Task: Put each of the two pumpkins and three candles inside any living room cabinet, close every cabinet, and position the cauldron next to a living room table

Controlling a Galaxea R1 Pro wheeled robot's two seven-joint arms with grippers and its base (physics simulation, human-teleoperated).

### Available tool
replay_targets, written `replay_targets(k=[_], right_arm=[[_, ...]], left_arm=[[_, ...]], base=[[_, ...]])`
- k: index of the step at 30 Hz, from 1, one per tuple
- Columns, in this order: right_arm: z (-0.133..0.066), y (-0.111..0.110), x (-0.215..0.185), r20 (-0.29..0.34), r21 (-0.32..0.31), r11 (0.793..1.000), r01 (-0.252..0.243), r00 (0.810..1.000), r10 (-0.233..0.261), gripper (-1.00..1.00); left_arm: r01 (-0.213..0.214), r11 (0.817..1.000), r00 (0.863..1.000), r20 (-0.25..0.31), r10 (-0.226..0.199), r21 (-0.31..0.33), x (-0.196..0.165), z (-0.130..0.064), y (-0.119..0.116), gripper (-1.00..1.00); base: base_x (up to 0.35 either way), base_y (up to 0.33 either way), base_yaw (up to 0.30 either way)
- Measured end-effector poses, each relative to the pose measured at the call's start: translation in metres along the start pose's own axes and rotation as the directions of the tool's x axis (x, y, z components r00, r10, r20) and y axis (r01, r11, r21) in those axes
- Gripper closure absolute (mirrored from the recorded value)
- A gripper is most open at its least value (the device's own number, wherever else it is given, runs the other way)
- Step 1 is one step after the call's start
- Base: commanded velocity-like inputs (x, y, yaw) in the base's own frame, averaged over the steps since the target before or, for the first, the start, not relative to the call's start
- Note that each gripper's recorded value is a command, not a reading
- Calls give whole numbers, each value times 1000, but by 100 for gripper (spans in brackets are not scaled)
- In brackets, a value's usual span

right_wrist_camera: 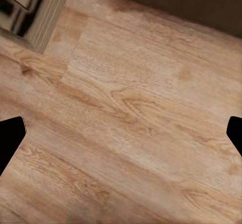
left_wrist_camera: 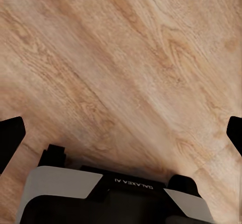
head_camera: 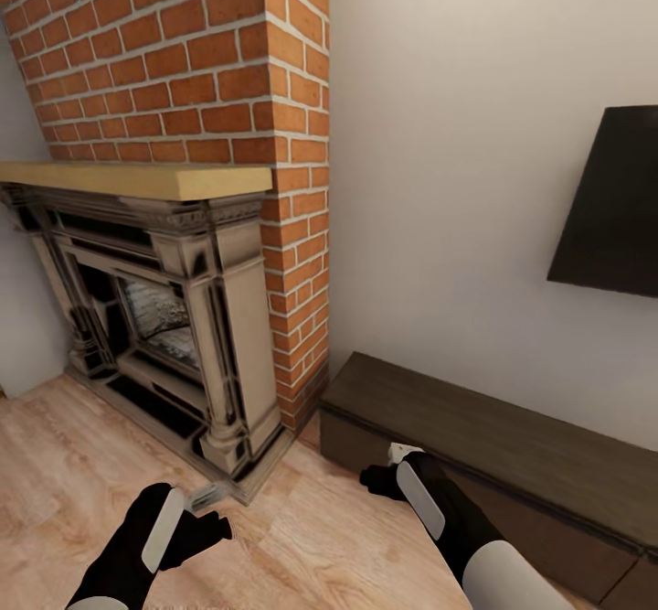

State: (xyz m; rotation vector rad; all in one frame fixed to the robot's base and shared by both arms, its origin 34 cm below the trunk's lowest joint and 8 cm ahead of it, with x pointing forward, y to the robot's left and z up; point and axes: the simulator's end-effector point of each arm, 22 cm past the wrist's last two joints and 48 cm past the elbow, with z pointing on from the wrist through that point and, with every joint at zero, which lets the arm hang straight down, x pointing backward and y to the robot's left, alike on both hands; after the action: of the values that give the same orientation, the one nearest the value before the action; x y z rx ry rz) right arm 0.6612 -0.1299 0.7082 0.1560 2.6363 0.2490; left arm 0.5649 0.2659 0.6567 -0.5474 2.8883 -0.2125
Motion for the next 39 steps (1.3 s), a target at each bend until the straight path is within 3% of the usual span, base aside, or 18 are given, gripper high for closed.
replay_targets(k=[39], right_arm=[[-3,1,-1,1,6,1000,13,1000,-13,-100]], left_arm=[[4,1000,1000,1,-4,4,-1,-4,0,-100]], base=[[0,0,284]])
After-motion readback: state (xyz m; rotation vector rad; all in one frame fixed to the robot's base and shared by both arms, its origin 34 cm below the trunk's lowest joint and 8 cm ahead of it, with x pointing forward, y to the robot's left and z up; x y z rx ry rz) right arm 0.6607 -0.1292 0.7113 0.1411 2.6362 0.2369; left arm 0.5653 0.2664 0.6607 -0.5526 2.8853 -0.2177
